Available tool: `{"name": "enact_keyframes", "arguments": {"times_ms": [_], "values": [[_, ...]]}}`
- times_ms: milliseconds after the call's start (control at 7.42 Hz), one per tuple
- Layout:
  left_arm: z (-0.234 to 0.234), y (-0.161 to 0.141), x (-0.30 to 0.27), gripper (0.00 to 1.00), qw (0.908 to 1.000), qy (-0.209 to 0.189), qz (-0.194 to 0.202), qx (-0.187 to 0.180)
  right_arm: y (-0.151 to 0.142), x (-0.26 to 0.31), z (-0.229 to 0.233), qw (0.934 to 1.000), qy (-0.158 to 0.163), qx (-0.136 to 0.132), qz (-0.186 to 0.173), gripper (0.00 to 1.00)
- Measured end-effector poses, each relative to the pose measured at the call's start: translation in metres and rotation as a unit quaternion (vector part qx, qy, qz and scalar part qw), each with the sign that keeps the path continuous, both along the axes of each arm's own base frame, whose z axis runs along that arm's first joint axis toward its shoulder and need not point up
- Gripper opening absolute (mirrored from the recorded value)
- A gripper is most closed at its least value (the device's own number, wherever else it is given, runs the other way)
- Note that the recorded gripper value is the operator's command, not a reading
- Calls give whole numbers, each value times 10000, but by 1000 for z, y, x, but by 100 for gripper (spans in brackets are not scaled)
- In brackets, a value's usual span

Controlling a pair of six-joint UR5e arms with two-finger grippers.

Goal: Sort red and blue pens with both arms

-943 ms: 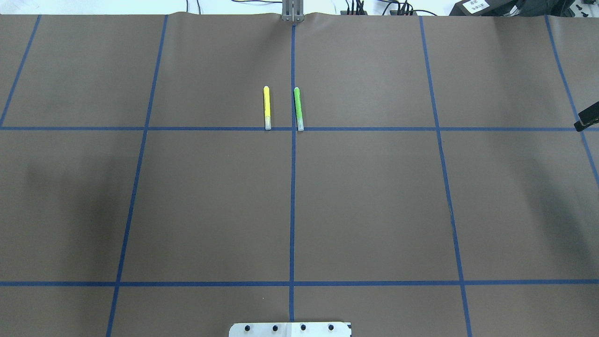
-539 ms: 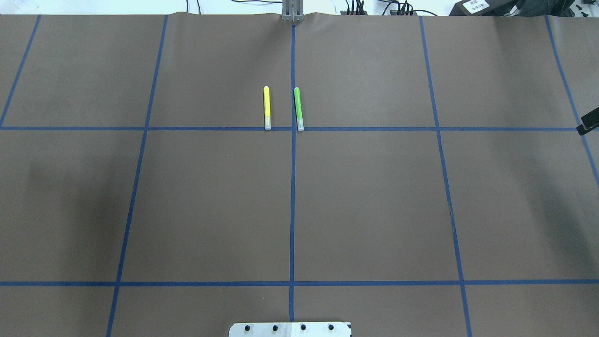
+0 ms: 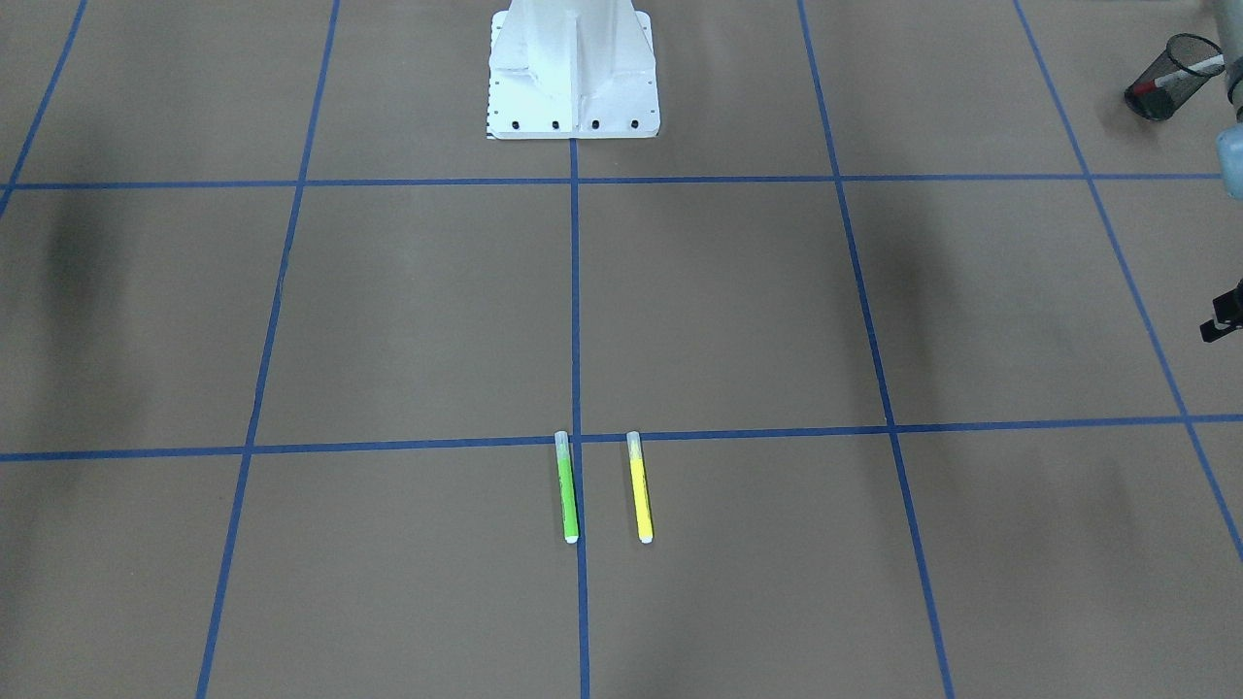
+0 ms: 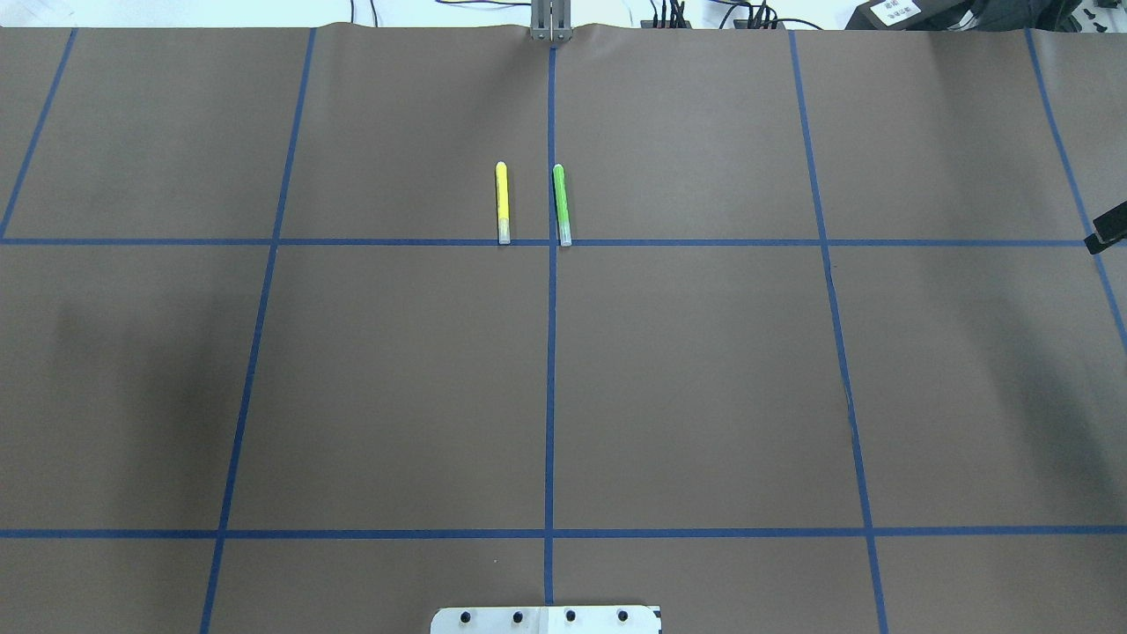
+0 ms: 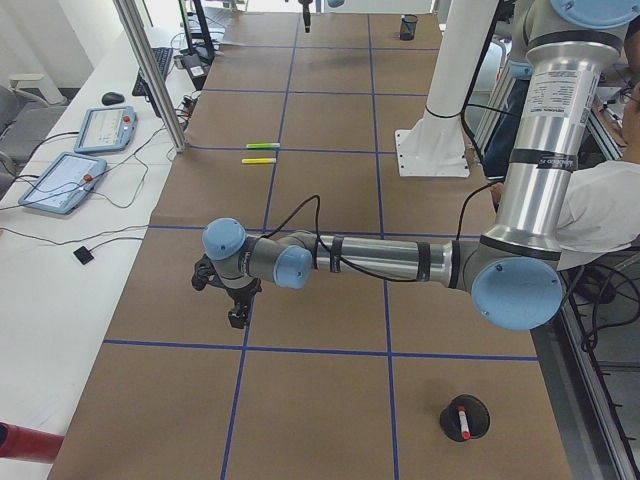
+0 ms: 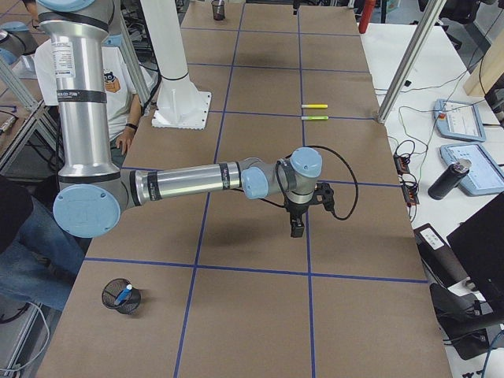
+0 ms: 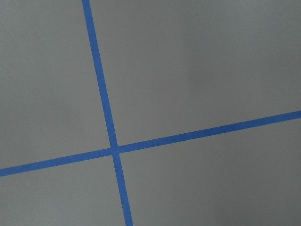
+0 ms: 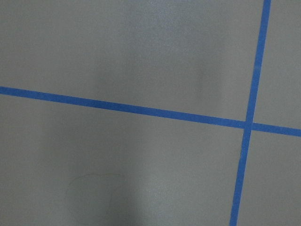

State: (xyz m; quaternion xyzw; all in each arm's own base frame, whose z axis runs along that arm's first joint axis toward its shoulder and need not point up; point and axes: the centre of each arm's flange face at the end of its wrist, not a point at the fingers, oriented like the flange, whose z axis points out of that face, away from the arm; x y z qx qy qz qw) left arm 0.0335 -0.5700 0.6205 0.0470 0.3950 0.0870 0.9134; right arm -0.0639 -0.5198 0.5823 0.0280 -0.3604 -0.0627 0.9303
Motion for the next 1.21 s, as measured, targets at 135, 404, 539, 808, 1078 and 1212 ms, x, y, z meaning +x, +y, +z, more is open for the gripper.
{"name": "enact_keyframes", "arguments": {"times_ms": [135,404,539,808,1078,1212], "values": [[-1,0,0,100,10000,1,0,6,0,0,0,10000,0,0,0,100],[-1,0,0,100,10000,1,-1,6,0,0,0,10000,0,1,0,100],[-1,0,0,100,10000,1,-1,7,0,0,0,10000,0,0,0,100],[-1,0,0,100,10000,1,-2,6,1,0,0,10000,1,-4,0,100],[-2,0,0,100,10000,3,-4,16,2,1,1,10000,2,-10,3,100],[-3,-1,0,100,10000,5,-2,25,4,1,1,10000,2,-11,5,100]]}}
